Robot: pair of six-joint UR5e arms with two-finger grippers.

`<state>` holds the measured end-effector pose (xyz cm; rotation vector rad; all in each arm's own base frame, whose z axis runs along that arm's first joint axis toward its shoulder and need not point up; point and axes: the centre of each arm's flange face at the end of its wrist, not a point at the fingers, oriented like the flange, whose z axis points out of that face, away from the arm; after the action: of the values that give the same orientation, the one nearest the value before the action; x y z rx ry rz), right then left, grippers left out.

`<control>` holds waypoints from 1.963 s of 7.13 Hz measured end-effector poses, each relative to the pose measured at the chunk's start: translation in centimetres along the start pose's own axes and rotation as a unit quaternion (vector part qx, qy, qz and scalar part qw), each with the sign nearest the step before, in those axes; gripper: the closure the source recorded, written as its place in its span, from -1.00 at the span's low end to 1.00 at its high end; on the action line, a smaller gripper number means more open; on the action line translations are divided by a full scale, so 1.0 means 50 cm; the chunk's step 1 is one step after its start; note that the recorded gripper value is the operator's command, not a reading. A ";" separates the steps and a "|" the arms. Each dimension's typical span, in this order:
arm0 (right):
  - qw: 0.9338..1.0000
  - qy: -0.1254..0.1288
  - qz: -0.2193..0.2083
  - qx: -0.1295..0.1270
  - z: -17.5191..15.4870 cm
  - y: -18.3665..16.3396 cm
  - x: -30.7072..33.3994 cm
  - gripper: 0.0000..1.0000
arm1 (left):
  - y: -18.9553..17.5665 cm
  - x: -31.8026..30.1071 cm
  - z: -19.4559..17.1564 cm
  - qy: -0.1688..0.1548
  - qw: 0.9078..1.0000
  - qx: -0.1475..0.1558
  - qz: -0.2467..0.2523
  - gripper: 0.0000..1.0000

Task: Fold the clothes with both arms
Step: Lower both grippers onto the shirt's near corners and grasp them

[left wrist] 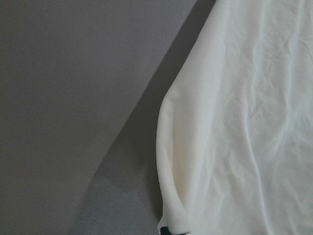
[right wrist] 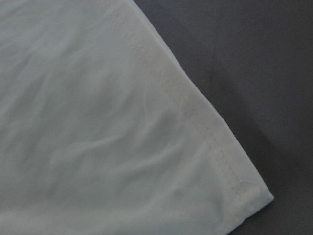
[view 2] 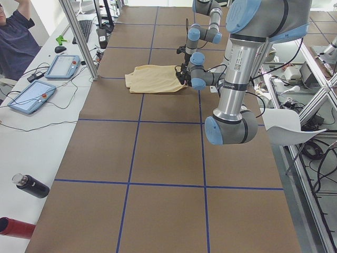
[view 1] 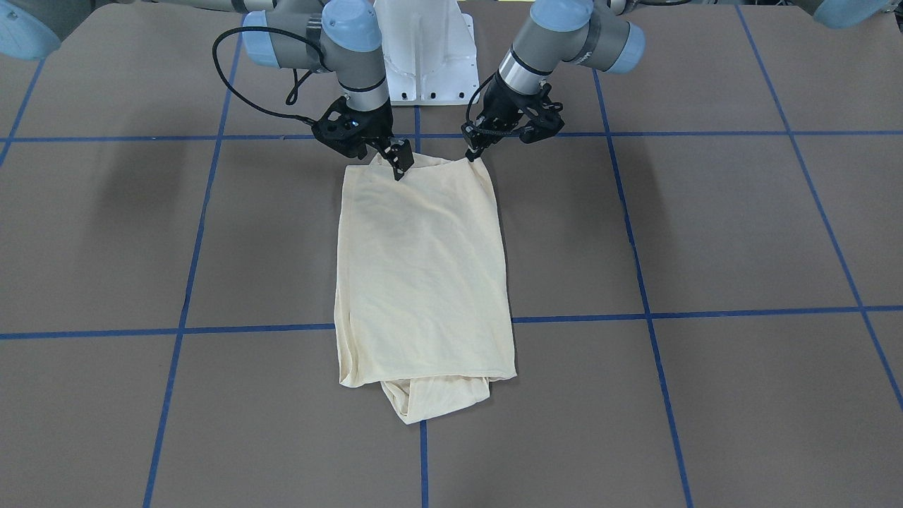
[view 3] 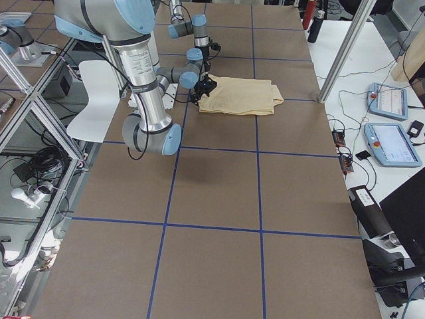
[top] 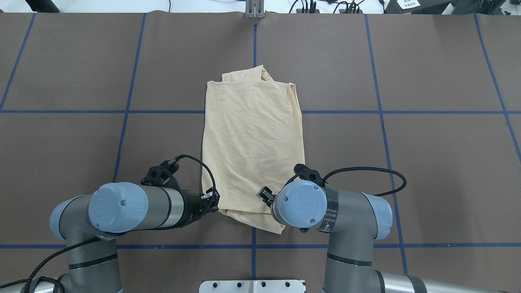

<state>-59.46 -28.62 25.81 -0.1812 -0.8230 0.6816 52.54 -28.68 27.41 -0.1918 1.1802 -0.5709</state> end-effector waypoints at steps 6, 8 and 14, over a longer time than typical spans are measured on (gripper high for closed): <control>1.000 0.006 0.008 0.005 0.017 -0.006 0.000 -0.50 | 0.002 -0.002 0.004 -0.002 1.000 0.000 0.000 1.00; 1.000 0.007 0.014 0.004 0.017 -0.002 -0.001 0.27 | -0.001 -0.003 0.005 -0.003 1.000 0.001 0.000 1.00; 1.000 -0.004 0.016 -0.003 -0.013 -0.007 -0.012 1.00 | -0.002 -0.003 0.005 -0.003 1.000 0.002 0.000 1.00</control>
<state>-59.12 -29.21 25.16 -0.1974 -0.8312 0.7110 52.72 -28.72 27.67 -0.1908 1.1743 -0.5726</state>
